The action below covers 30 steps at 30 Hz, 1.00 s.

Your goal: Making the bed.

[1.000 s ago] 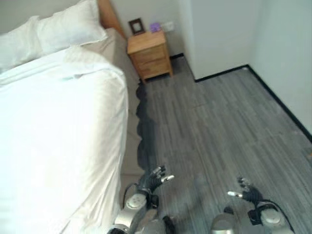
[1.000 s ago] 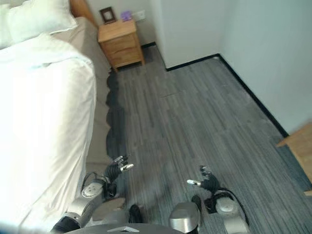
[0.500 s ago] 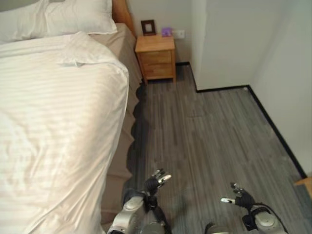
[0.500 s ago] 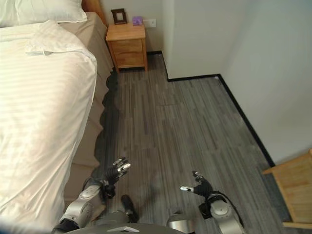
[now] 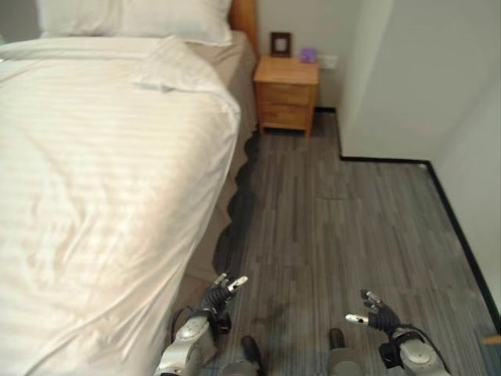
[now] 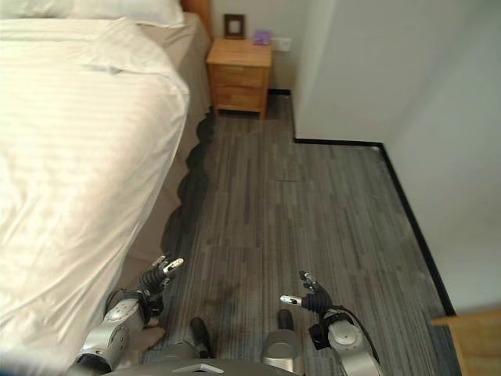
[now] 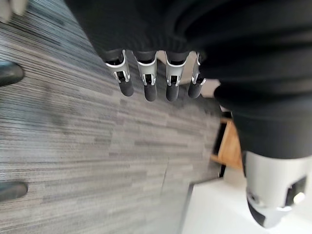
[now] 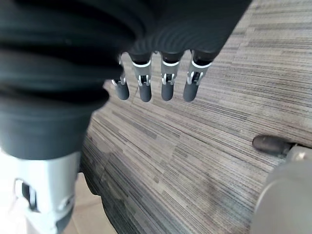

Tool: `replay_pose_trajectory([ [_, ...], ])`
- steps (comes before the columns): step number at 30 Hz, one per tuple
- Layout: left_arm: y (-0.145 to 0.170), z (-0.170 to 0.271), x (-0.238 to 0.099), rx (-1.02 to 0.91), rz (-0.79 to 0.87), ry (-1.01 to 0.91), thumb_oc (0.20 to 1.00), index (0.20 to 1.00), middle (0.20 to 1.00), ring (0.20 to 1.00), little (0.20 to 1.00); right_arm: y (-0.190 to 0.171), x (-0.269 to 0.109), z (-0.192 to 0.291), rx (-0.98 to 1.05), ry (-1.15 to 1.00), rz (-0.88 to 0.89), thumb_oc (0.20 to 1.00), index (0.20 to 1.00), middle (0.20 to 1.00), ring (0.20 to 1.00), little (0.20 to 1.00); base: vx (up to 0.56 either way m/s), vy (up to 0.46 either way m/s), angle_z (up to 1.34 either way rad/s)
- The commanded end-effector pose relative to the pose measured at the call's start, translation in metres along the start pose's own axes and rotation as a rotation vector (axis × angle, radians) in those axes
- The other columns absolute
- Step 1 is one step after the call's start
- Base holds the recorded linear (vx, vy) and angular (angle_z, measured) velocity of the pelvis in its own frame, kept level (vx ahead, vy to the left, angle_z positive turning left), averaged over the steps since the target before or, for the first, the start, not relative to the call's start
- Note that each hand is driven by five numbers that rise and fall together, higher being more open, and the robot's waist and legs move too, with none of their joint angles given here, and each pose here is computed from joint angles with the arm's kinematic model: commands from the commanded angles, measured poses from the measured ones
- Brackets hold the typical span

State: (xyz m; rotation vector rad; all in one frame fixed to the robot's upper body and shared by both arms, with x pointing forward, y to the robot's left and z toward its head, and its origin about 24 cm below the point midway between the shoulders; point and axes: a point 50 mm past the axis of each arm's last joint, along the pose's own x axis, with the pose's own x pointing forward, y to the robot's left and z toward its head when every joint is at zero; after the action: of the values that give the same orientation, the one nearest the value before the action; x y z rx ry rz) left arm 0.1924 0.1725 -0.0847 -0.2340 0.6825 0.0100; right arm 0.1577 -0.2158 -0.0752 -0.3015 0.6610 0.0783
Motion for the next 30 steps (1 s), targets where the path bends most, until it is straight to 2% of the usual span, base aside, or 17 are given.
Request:
replay_pose_trajectory([
  [1,-0.015,0.026,0.005,0.057,-0.078,-0.11,1.0,1.0,1.0,1.0,1.0,0.0,0.003,0.023,0.022,-0.116,0.002,1.0,1.0,1.0,1.0,1.0,0.1,-0.037,0.41],
  [6,-0.018,0.024,0.003,0.044,-0.091,-0.11,1.0,1.0,1.0,1.0,1.0,-0.005,0.002,0.023,0.002,-0.123,-0.015,1.0,1.0,1.0,1.0,1.0,0.09,-0.034,0.13],
  [7,0.06,0.119,-0.009,0.319,0.342,-0.421,1.0,1.0,1.0,1.0,1.0,-0.041,0.013,0.0,0.159,0.006,-0.255,1.0,1.0,1.0,1.0,1.0,0.06,-0.024,0.12],
  [9,0.067,0.11,-0.013,0.372,0.335,-0.379,1.0,1.0,1.0,1.0,1.0,-0.035,0.018,0.002,0.109,0.011,-0.215,1.0,1.0,1.0,1.0,1.0,-0.19,0.089,0.09],
  [15,0.065,0.117,-0.013,0.372,0.311,-0.406,1.0,1.0,1.0,1.0,1.0,-0.061,0.028,0.05,-0.073,-0.127,-0.262,1.0,1.0,1.0,1.0,1.0,-0.12,0.112,-0.35],
  [19,0.065,0.128,-0.012,0.364,0.311,-0.435,1.0,1.0,1.0,1.0,1.0,-0.064,0.032,0.062,-0.104,-0.159,-0.265,1.0,1.0,1.0,1.0,1.0,0.08,-0.07,-0.33],
  [26,0.058,0.132,-0.007,0.379,0.296,-0.443,1.0,1.0,1.0,1.0,1.0,-0.062,0.024,0.063,-0.106,-0.19,-0.277,1.0,1.0,1.0,1.0,1.0,0.28,-0.251,0.07],
  [29,0.048,0.13,-0.004,0.289,0.268,-0.459,1.0,1.0,1.0,1.0,1.0,-0.074,0.018,0.074,-0.119,-0.245,-0.307,1.0,1.0,1.0,1.0,1.0,0.36,-0.388,0.2],
  [30,0.035,0.133,-0.003,0.254,0.227,-0.484,1.0,1.0,1.0,1.0,1.0,-0.082,0.016,0.081,-0.13,-0.266,-0.329,1.0,1.0,1.0,1.0,1.0,0.13,-0.222,0.12],
])
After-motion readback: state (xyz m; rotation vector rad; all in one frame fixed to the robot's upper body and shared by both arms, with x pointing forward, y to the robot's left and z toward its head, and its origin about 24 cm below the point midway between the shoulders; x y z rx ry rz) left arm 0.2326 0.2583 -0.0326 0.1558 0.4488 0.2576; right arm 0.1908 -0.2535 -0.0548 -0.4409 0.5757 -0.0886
